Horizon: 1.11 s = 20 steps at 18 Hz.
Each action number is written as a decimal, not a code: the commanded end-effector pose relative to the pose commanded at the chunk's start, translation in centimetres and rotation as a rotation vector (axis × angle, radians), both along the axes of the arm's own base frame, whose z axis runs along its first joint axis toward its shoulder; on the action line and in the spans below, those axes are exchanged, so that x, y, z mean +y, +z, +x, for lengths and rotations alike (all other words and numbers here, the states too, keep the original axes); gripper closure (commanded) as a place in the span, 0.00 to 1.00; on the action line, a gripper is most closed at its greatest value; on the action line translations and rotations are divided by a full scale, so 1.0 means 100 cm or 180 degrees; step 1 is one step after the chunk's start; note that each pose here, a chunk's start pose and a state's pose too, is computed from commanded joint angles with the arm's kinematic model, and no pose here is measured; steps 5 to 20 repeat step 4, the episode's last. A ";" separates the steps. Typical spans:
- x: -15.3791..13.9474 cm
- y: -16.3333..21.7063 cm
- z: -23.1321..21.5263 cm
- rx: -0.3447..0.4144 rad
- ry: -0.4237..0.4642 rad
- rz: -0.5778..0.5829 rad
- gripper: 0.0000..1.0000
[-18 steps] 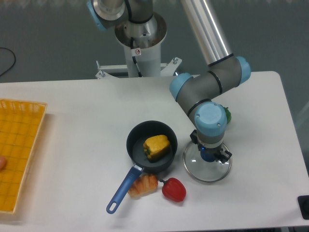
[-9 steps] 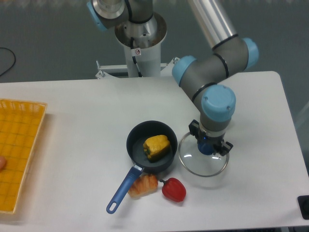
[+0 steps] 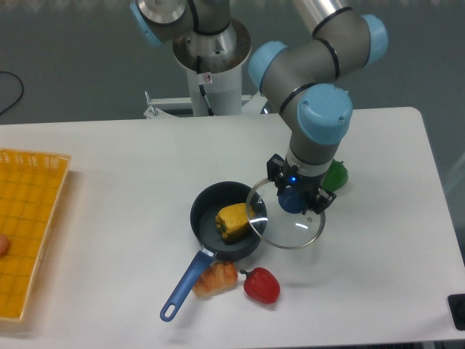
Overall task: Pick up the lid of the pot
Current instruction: 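Lift the glass lid by its knob and carry it toward the pan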
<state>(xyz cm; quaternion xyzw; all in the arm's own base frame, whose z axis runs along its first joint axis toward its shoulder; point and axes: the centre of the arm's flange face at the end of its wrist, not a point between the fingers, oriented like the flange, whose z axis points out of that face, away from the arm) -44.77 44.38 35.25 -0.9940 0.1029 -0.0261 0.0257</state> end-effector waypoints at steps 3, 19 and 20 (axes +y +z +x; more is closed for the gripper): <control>-0.001 0.000 0.000 0.0008 0.0005 0.0005 0.53; -0.001 0.000 0.000 0.0008 0.0005 0.0005 0.53; -0.001 0.000 0.000 0.0008 0.0005 0.0005 0.53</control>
